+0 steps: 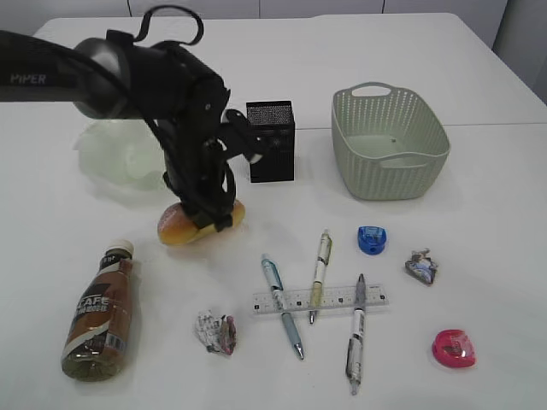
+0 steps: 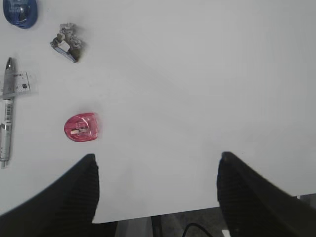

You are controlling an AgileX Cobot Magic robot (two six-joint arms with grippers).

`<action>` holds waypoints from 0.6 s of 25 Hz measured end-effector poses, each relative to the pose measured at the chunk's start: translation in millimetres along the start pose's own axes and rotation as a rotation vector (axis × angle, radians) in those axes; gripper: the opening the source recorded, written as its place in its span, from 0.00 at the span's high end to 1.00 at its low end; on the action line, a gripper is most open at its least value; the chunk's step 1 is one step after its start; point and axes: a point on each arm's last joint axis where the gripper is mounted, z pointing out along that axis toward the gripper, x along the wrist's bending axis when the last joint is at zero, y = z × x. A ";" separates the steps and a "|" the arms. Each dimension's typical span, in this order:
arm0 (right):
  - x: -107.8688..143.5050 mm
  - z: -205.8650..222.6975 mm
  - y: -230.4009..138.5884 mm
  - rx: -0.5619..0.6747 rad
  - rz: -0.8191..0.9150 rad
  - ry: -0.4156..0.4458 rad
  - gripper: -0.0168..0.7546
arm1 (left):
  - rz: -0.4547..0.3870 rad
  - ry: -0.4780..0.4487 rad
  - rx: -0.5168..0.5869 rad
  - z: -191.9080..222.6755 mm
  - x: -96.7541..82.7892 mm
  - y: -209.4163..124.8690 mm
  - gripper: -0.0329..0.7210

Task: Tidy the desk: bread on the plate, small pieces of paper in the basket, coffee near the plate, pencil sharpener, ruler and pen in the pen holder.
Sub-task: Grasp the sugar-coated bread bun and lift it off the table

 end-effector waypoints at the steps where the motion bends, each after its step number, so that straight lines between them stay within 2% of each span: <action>1: 0.0 0.0 0.0 0.000 0.000 0.000 0.23 | -0.033 -0.017 -0.007 -7.0 0.9 4.5 0.62; 4: 0.0 0.0 0.0 0.000 0.000 0.000 0.23 | -0.115 -0.078 -0.028 -25.8 3.8 14.8 0.62; 8: 0.0 0.0 0.0 0.000 0.000 0.000 0.23 | -0.169 -0.139 -0.020 -46.3 6.4 21.2 0.63; 11: 0.0 0.0 0.0 0.000 0.000 0.000 0.23 | -0.230 -0.146 -0.015 -61.9 11.6 25.0 0.63; 15: 0.0 0.0 0.0 0.000 0.000 0.000 0.23 | -0.379 -0.132 -0.078 -83.2 26.3 33.0 0.63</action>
